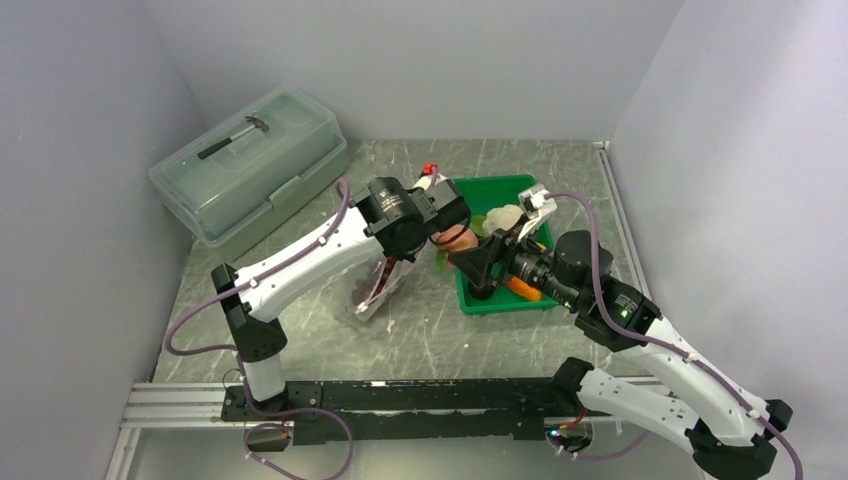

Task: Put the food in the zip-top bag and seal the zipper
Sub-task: Place the fake fruit in the zipper food storage bag.

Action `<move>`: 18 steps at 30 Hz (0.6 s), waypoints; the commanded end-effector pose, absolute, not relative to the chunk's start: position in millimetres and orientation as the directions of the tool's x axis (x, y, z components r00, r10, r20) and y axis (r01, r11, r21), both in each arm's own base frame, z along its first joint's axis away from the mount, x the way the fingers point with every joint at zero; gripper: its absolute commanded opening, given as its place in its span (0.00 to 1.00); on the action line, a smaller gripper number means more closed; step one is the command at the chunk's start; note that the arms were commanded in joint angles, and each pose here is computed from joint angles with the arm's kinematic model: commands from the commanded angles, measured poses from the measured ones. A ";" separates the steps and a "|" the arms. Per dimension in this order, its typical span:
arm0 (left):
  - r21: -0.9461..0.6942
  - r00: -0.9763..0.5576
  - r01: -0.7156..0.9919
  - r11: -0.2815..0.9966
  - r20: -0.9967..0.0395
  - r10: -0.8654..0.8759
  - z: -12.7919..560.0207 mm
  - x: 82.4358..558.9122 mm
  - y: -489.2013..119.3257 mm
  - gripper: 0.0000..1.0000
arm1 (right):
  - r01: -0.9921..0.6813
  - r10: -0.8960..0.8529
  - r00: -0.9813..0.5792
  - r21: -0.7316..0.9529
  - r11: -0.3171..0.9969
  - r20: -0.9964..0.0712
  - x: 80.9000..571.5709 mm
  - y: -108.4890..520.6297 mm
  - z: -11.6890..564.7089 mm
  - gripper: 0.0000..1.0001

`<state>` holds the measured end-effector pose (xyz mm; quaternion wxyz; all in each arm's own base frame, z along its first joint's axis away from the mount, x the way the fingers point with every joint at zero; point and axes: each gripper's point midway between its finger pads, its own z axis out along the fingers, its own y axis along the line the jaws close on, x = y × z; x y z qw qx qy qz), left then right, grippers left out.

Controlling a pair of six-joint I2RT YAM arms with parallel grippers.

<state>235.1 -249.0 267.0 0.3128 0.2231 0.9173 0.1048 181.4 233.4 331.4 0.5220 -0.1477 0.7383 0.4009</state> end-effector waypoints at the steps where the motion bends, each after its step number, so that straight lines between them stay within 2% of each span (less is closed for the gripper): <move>1: 0.255 -0.704 0.369 0.894 -0.550 0.448 259.5 222.0 -276.9 0.00 | -0.579 0.221 -0.402 0.434 0.690 -0.888 183.7 216.1 329.8 0.19; 7: 0.198 -0.698 0.440 0.876 -0.538 0.472 235.9 197.4 -321.9 0.00 | -0.367 0.256 -0.472 0.452 0.813 -0.843 186.5 176.6 301.7 0.19; 12: 0.180 -0.685 0.505 0.844 -0.512 0.518 204.5 174.2 -364.6 0.00 | -0.310 0.294 -0.526 0.502 0.808 -0.798 161.1 151.6 290.0 0.19; 18: 0.247 -0.650 0.537 0.806 -0.488 0.583 187.1 161.6 -394.0 0.00 | -0.216 0.356 -0.582 0.561 0.799 -0.731 134.8 124.2 274.5 0.18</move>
